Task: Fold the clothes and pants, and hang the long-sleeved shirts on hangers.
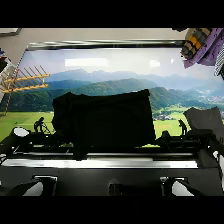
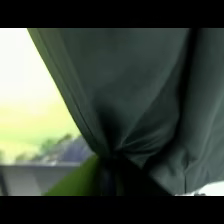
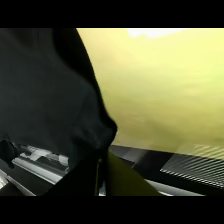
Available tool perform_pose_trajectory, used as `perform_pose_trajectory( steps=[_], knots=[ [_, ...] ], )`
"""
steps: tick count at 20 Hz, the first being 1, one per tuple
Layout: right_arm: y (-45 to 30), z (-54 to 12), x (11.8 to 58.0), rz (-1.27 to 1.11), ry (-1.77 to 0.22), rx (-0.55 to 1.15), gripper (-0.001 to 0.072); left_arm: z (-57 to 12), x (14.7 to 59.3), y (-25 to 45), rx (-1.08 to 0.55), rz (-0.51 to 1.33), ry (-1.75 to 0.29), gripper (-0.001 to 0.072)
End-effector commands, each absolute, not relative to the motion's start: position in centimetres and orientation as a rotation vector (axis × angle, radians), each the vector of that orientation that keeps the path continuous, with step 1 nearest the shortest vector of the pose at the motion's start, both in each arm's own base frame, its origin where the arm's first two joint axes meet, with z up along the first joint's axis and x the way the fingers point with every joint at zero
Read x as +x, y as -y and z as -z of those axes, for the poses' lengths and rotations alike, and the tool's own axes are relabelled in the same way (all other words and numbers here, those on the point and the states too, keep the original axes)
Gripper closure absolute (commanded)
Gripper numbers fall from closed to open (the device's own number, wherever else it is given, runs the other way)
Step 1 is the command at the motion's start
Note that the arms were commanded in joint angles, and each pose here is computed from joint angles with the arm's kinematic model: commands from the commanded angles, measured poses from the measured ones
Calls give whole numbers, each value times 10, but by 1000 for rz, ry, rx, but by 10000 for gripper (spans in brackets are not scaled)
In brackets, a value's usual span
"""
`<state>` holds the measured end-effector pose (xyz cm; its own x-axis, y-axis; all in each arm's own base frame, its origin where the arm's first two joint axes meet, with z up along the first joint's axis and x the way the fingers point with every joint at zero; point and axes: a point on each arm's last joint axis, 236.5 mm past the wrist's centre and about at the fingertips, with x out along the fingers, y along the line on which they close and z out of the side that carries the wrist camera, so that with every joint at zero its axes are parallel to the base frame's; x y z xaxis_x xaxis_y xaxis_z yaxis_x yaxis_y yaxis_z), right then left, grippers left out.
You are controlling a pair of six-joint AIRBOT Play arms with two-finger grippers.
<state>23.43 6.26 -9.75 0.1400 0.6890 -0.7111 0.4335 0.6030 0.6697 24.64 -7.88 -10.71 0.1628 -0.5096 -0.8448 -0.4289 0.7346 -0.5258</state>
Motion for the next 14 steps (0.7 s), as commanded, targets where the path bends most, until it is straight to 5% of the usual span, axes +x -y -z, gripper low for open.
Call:
perform_pose_trajectory(
  steps=[1,4,8,14],
  knots=[
    [-71,88,238,-311,-1463,1006,682,100,260,80,-830,75,-1414,689],
    [-78,70,260,-395,-1348,1012,683,71,293,74,-797,104,-1314,690],
    [-93,34,329,-428,-1182,736,683,3,356,62,-734,155,-1121,690],
    [-74,-174,439,-410,-695,481,683,-176,422,36,-539,242,-774,690]
  ],
)
